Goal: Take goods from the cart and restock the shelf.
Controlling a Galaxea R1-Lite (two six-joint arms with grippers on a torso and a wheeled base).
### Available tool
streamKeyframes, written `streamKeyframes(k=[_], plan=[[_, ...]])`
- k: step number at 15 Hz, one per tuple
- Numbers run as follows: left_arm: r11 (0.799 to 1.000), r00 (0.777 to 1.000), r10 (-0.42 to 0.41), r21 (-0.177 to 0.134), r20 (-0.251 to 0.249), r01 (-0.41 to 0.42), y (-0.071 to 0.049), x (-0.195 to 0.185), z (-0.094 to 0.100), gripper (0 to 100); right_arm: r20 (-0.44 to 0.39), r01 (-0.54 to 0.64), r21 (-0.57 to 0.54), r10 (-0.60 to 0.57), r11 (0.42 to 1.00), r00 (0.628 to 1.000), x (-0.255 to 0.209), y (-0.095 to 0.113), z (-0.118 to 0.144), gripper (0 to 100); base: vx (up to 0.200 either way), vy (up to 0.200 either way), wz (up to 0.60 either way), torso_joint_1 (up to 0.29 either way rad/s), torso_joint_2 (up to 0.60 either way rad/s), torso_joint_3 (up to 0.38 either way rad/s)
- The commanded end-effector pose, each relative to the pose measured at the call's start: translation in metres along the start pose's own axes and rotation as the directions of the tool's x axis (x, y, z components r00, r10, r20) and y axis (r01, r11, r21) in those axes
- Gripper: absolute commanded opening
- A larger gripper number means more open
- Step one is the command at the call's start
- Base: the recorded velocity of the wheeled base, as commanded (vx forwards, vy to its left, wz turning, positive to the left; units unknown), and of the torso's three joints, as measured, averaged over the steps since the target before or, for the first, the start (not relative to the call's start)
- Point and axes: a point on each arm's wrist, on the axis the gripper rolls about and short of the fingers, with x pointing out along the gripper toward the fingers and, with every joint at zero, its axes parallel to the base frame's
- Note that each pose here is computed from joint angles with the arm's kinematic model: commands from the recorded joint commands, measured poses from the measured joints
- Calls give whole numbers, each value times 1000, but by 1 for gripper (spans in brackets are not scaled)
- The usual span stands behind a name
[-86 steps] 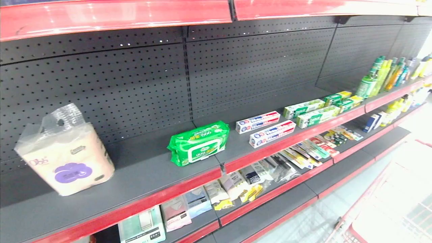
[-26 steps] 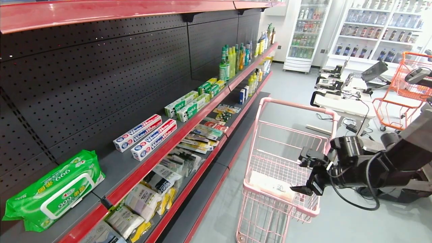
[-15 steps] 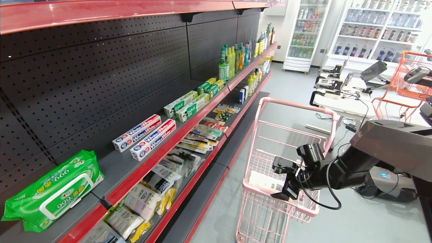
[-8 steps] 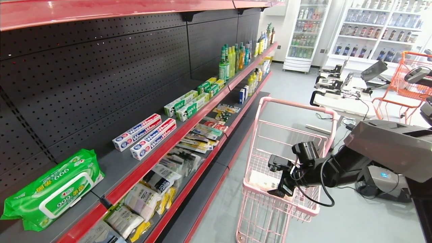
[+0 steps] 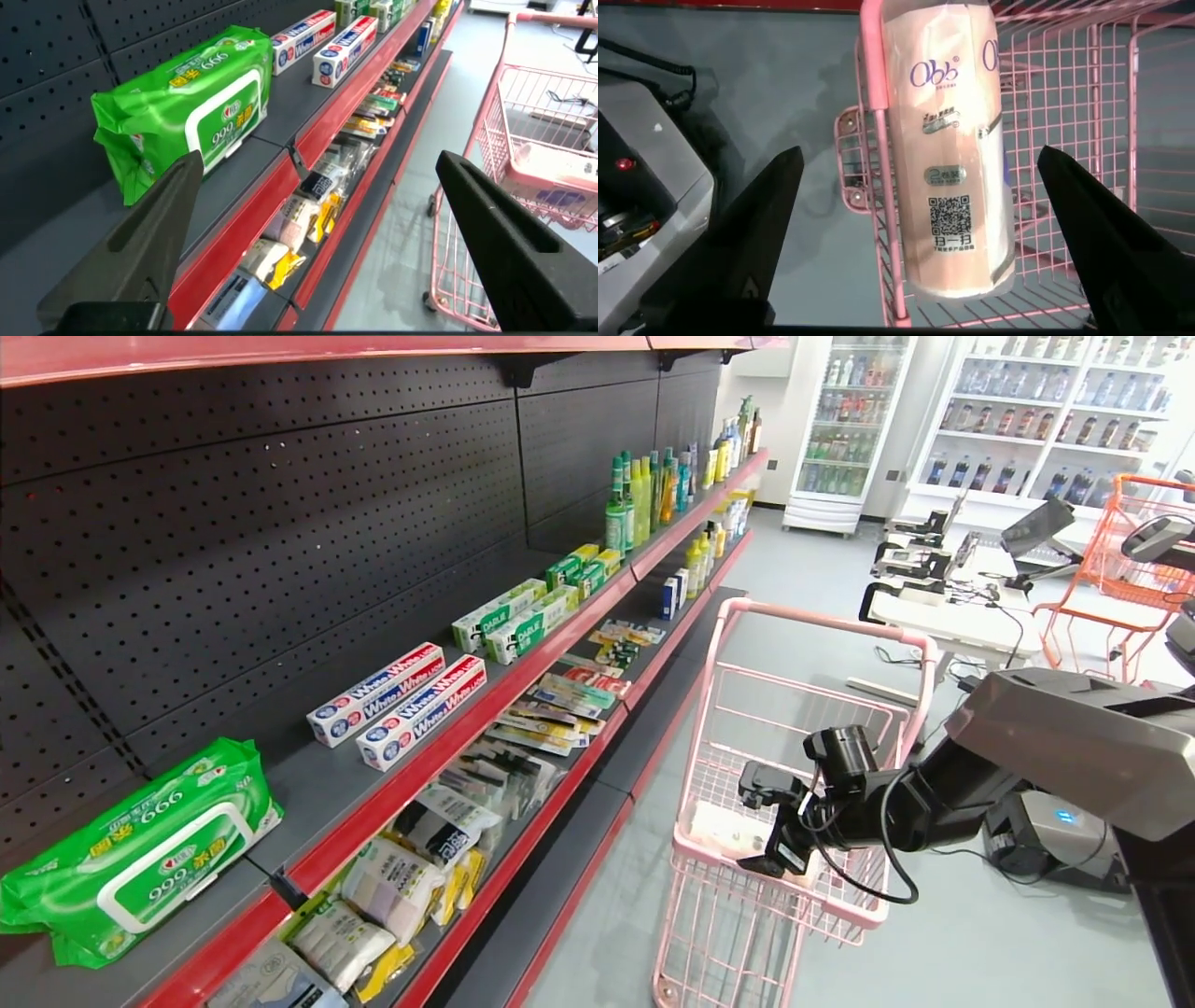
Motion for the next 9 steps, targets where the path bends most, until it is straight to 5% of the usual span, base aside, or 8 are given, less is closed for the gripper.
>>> streamKeyframes(k=[1, 9], plan=[[1000, 1000, 0, 0, -1, 0, 0, 0, 0, 100, 5, 10, -5, -10, 1000, 1000, -1, -3, 1, 100, 0, 0, 0, -85, 193, 110], [1000, 1000, 0, 0, -1, 0, 0, 0, 0, 100, 25, 35, -19, -34, 999, 999, 0, -10, 9, 100, 0, 0, 0, -123, 265, 139]])
